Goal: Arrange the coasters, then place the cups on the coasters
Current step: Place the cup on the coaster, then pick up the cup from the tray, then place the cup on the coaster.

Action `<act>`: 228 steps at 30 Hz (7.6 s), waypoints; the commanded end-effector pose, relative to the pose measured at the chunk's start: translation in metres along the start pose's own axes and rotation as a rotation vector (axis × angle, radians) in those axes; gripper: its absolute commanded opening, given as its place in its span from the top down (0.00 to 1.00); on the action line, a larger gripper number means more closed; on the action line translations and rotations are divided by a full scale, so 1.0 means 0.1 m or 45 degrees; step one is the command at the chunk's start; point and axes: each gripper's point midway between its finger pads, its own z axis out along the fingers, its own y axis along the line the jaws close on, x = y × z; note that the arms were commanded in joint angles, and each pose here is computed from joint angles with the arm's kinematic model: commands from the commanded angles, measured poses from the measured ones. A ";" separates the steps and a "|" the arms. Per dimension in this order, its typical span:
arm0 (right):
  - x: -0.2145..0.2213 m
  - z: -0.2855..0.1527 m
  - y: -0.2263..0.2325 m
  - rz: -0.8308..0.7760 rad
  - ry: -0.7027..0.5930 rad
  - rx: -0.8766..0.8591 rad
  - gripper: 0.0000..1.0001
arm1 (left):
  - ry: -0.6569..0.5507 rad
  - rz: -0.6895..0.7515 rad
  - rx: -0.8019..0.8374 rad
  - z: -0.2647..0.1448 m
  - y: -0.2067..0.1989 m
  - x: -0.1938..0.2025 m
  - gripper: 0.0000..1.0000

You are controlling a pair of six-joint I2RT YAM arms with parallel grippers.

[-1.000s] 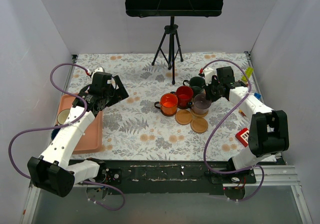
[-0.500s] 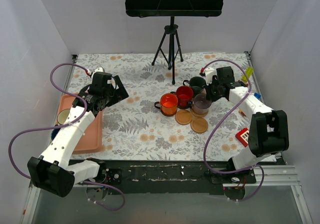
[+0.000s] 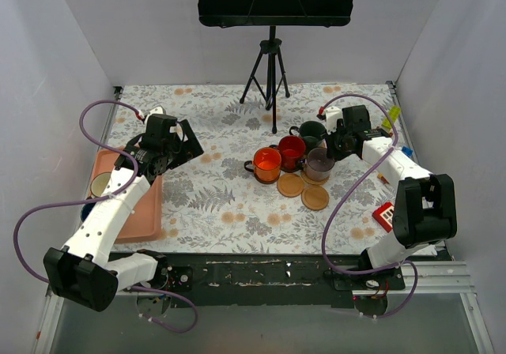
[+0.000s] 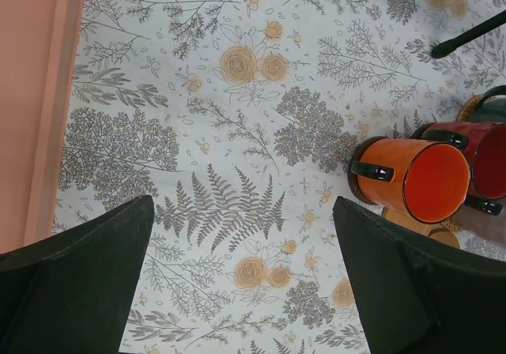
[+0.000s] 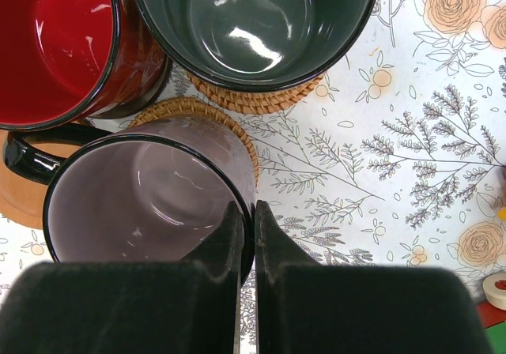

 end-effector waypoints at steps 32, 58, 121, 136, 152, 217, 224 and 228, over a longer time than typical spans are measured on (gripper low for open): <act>-0.55 -0.35 -0.10 0.033 -0.211 0.094 0.50 | -0.038 0.003 -0.018 -0.06 0.06 -0.05 0.02; -1.45 -1.32 -0.19 0.162 -0.517 0.187 0.46 | -0.357 -0.781 -0.873 -0.37 2.11 -0.69 0.02; -0.83 -1.18 -0.01 0.249 -0.435 0.169 0.53 | 0.030 -0.334 -0.909 0.44 3.22 -0.51 0.87; -1.14 -1.41 -0.07 0.248 -0.510 0.192 0.55 | -0.133 -0.107 -0.640 0.43 2.55 -1.19 1.00; -1.61 -1.59 0.38 0.276 -0.582 -0.146 0.58 | -0.091 0.165 -0.077 0.23 0.76 -0.94 1.00; -0.34 -0.84 1.84 -0.042 -0.113 -0.141 0.51 | 0.309 0.721 0.666 -0.34 -1.98 1.41 1.00; -0.26 -0.81 1.87 -0.044 -0.088 -0.170 0.79 | 0.310 0.693 0.676 -0.35 -1.95 1.44 1.00; -0.35 -0.84 1.84 -0.025 -0.097 -0.137 0.99 | 0.277 0.670 0.653 -0.35 -1.94 1.37 0.93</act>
